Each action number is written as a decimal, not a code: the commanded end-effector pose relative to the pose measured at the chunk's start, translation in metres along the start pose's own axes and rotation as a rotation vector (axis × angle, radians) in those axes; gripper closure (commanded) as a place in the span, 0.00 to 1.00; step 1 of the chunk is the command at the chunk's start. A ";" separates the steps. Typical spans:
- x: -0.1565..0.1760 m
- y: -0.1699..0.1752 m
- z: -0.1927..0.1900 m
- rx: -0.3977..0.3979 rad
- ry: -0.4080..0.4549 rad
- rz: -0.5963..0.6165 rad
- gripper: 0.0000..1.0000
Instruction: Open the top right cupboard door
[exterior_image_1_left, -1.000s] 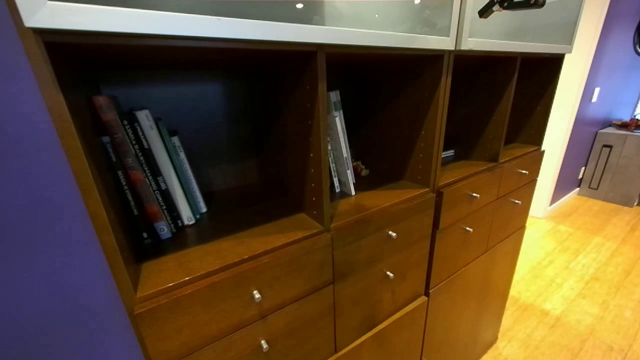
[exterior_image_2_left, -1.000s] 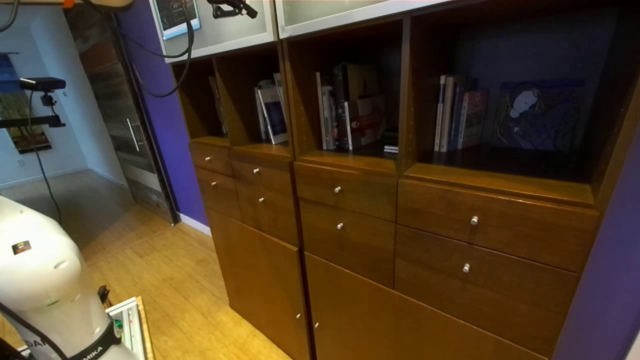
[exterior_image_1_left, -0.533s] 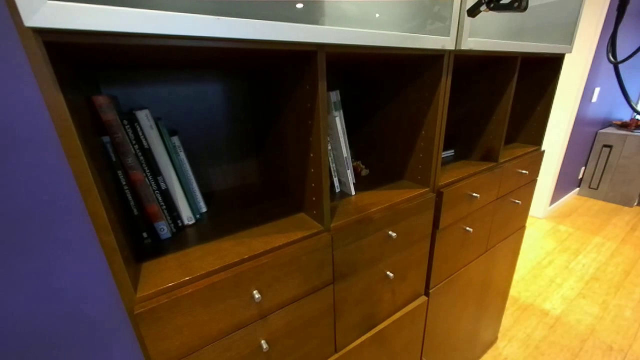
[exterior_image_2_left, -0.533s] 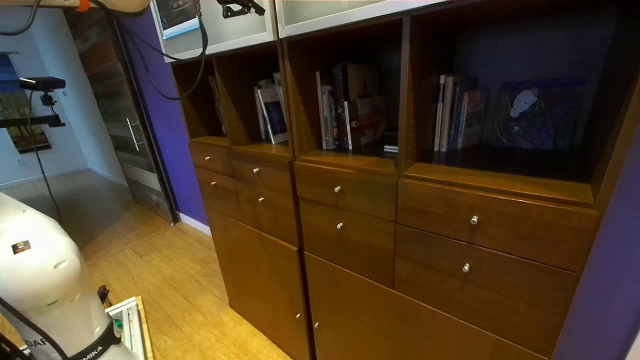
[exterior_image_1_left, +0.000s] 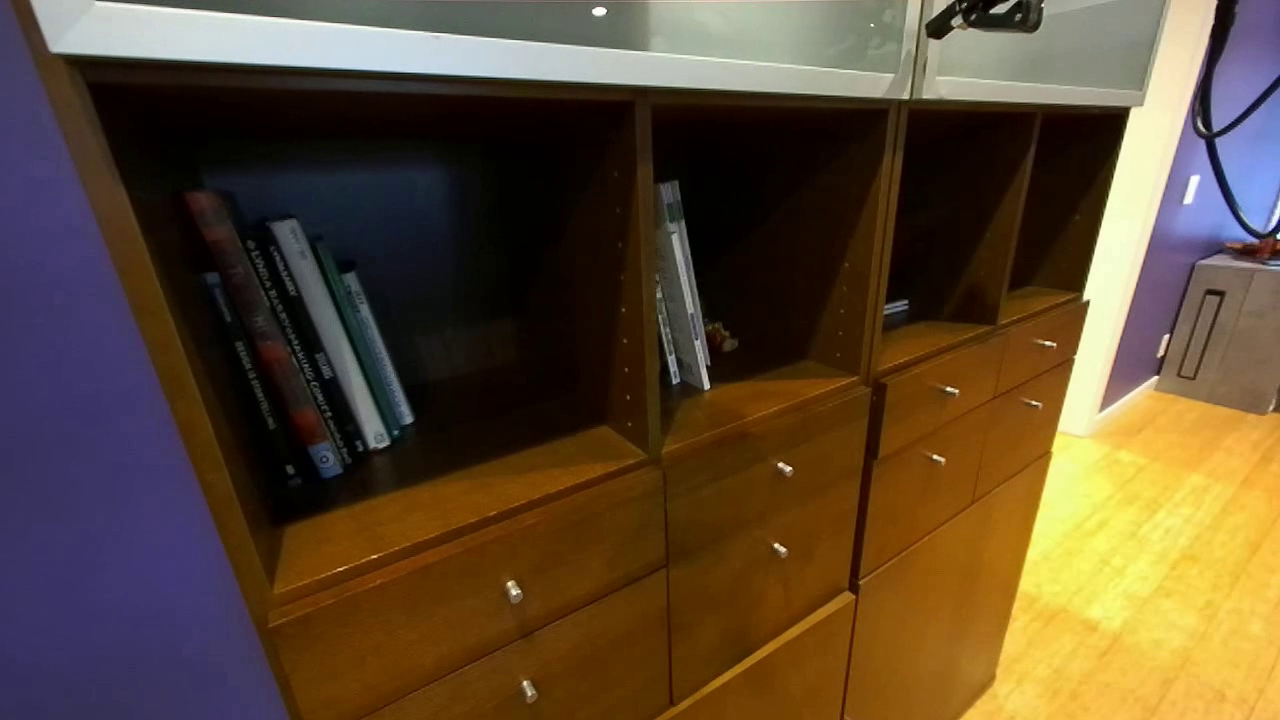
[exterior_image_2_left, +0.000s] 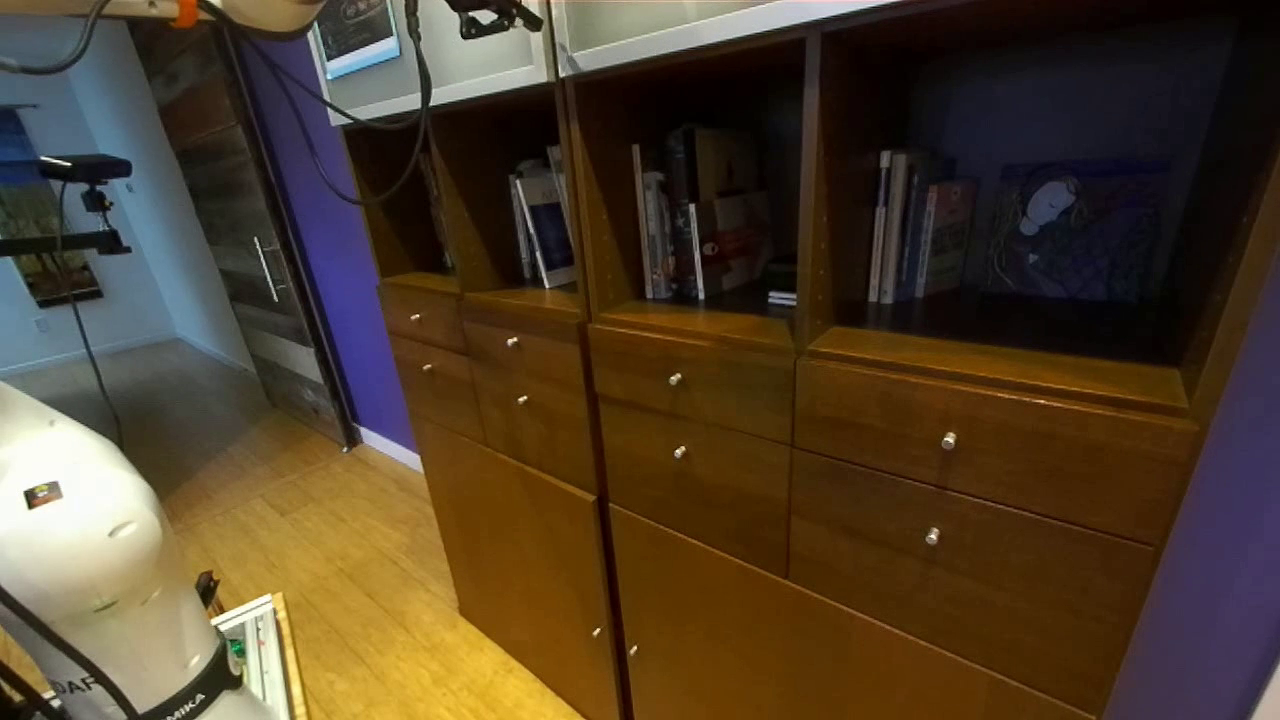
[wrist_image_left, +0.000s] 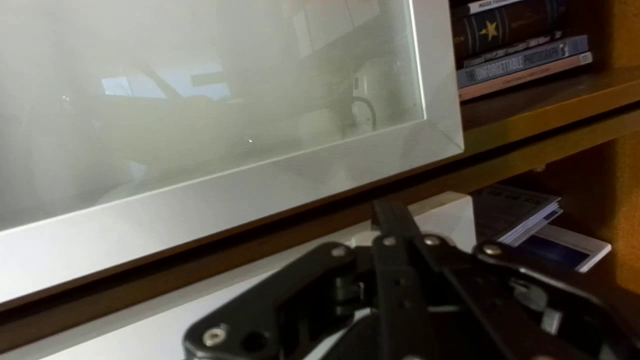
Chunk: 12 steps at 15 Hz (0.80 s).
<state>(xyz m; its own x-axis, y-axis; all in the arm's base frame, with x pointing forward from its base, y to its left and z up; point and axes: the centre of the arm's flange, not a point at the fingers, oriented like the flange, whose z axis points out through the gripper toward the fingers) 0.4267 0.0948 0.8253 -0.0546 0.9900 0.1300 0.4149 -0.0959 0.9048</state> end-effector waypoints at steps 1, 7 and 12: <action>-0.007 0.001 0.005 -0.024 0.040 0.010 1.00; -0.013 0.001 0.016 -0.041 0.067 0.036 1.00; -0.016 0.000 0.018 -0.029 0.011 0.011 1.00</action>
<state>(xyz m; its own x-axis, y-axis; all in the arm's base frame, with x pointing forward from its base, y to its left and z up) 0.4448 0.0885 0.8180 -0.0716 0.9808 0.1812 0.3923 -0.1393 0.9092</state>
